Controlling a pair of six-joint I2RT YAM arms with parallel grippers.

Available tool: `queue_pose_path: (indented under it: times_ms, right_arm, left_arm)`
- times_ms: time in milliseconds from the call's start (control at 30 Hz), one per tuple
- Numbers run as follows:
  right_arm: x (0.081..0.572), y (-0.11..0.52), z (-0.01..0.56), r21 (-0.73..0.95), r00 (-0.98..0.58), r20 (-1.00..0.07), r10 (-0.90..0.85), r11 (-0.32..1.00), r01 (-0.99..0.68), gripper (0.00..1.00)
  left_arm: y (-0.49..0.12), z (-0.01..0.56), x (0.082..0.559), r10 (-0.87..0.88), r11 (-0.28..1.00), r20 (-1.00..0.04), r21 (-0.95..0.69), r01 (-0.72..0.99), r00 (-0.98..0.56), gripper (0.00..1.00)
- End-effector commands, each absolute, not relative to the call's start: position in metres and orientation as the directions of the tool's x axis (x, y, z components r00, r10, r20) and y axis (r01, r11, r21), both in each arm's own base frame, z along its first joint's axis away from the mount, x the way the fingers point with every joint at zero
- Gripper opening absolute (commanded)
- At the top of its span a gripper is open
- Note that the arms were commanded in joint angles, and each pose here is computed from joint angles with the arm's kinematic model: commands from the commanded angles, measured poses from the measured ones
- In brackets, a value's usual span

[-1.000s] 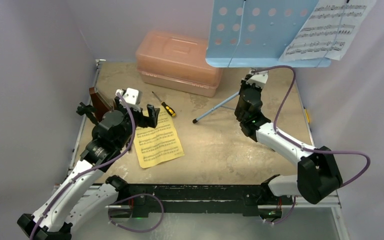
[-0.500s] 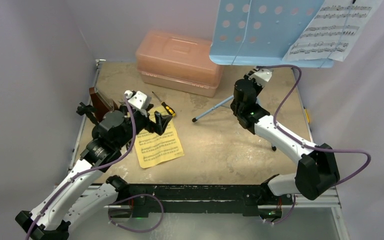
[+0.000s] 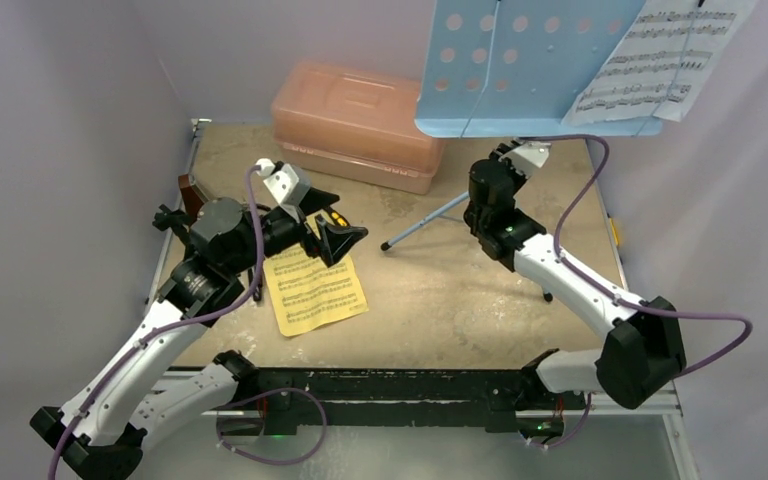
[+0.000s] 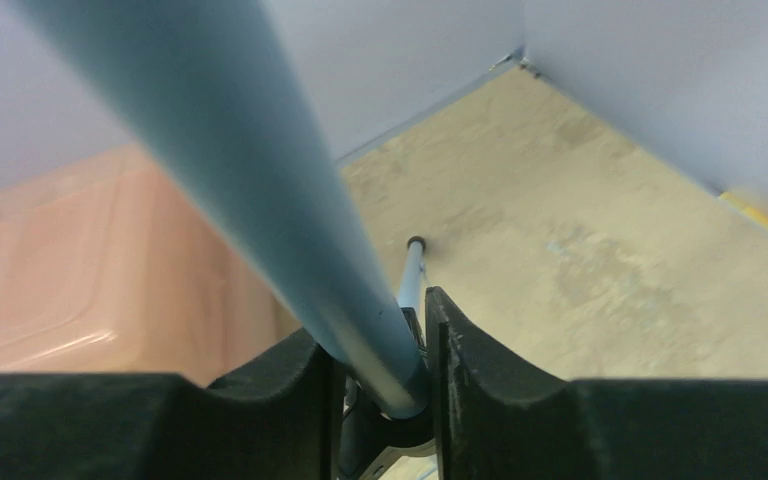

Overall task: Pack up the instrument practice props
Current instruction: Adjust the music stand at the center of the board.

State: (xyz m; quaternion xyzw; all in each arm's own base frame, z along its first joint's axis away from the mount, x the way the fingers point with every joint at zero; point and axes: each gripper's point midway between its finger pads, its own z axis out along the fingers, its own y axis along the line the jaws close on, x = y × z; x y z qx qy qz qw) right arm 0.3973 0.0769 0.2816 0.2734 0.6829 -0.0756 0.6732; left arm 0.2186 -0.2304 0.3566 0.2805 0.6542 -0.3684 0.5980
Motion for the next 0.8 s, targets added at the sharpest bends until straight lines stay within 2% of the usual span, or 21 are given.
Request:
queue_pose_path:
  times_ms: [0,167,467,767]
  right_arm:
    - [0.384,0.09,0.308,0.513,0.15,-0.856,0.495,0.778,0.362,0.38]
    - [0.363,0.092,0.318,0.507,0.106,-0.861,0.498,0.82,0.266,0.55]
    - [0.348,0.103,0.328,0.488,0.054,-0.872,0.486,0.861,0.144,0.63]
    - [0.303,0.093,0.35,0.482,0.001,-0.876,0.483,0.875,0.048,0.77]
  left_arm:
    - [-0.244,0.417,0.199,-0.169,0.447,-0.985,-0.1,0.889,-0.026,0.87]
    - [-0.252,0.439,0.193,-0.197,0.386,-0.98,-0.08,0.919,-0.003,0.87]
    - [-0.261,0.475,0.188,-0.262,0.32,-0.965,-0.065,0.945,0.022,0.86]
    - [-0.285,0.509,0.19,-0.332,0.245,-0.943,-0.091,0.965,-0.004,0.86]
